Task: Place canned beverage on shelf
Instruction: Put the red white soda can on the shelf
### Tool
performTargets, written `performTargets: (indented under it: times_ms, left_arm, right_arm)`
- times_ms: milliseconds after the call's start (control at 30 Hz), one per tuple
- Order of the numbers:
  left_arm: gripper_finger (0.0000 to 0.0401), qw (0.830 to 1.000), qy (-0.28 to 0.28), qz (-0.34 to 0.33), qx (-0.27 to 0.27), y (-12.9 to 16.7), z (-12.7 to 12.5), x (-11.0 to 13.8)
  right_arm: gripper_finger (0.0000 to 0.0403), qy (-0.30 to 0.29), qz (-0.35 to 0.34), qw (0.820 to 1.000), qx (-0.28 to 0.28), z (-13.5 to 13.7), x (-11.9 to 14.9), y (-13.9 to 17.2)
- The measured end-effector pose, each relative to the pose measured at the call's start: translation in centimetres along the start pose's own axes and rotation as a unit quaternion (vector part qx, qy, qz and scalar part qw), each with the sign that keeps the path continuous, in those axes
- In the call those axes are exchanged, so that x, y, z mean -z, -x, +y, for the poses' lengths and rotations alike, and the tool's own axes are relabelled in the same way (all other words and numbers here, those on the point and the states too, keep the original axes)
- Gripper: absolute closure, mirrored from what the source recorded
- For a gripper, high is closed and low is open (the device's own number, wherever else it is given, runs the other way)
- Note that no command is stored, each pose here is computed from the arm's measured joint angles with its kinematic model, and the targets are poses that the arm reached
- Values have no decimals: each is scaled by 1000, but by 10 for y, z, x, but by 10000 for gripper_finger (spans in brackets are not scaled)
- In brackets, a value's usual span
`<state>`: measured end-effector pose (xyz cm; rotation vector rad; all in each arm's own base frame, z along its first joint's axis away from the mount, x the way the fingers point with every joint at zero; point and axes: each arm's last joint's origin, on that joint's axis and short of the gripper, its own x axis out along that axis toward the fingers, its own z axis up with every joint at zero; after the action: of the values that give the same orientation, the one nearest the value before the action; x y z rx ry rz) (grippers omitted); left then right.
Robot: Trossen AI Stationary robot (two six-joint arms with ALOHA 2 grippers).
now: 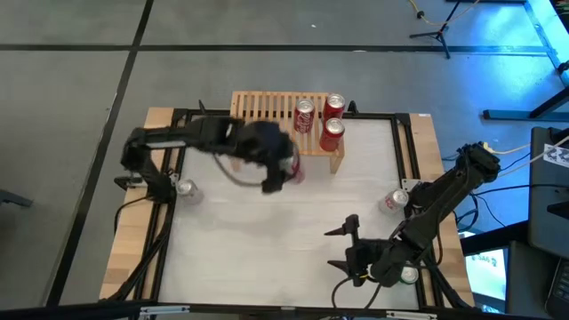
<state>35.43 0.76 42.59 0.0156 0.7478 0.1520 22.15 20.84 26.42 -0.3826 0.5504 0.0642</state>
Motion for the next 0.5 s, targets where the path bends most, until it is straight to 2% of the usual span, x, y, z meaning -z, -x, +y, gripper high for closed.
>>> performTargets:
  times_ms: [233,500]
  left_arm:
    - [109,999,4,23,-47,-25,45,-16]
    - [106,996,-14,61,-64,-54,70,-9]
  right_arm:
    - [22,-15,16,999,25,-2,6,-1]
    - [22,-23,31,998,46,-14,9,-11]
